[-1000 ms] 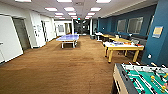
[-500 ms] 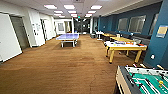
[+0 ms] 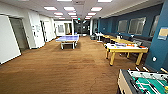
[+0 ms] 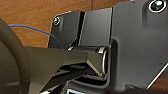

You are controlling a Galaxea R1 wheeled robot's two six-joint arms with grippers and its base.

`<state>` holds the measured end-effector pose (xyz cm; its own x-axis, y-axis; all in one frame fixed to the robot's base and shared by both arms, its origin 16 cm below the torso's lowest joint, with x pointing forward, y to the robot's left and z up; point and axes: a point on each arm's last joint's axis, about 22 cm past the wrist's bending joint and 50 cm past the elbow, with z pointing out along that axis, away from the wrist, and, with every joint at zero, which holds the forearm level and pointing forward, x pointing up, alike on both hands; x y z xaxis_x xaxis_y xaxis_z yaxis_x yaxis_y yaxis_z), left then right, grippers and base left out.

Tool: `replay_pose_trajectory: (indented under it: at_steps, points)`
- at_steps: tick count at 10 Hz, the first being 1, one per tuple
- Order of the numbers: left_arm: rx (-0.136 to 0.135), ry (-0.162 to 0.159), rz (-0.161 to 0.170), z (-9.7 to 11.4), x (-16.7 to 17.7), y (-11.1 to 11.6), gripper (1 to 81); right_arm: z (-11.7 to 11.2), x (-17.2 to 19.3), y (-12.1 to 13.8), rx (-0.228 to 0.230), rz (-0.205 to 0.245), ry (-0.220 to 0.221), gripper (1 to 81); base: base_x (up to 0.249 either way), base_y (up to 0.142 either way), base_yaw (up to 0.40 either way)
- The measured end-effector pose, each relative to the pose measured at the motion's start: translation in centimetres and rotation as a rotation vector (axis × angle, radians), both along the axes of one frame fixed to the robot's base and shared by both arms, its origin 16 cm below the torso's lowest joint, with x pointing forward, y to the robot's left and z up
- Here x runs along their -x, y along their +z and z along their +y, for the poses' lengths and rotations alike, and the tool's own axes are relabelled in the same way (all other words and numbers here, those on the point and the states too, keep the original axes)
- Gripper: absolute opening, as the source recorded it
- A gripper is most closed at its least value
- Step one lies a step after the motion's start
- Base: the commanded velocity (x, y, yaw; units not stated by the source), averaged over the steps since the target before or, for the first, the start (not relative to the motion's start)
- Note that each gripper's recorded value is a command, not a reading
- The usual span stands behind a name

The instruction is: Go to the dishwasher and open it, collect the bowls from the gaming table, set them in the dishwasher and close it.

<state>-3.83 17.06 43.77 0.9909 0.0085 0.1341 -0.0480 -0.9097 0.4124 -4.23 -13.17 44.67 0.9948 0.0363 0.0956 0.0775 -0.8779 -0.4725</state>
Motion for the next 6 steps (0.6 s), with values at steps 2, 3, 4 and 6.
replay_pose_trajectory:
  at_steps: [2, 3, 4, 6]
  points:
    - [0.000, 0.003, -0.017, 0.03, -0.96, 0.03, 81.1, 0.04, -0.34, 0.03, -0.001, -0.009, -0.002, 81.1, 0.193, 0.000, 0.000]
    - [0.004, 0.003, -0.016, -0.31, -0.90, 0.07, 81.1, -0.16, 0.02, -0.01, 0.001, -0.003, -0.002, 81.1, 0.196, 0.000, 0.000]
    - [0.003, 0.003, -0.016, -0.20, -0.91, 0.06, 81.1, -0.02, 0.04, 0.01, -0.001, -0.004, -0.003, 81.1, 0.196, 0.000, 0.000]
    - [0.002, 0.002, -0.011, -0.18, -0.57, 0.04, 81.1, 0.05, 0.15, 0.02, -0.002, -0.004, -0.004, 81.1, 0.196, 0.000, 0.000]
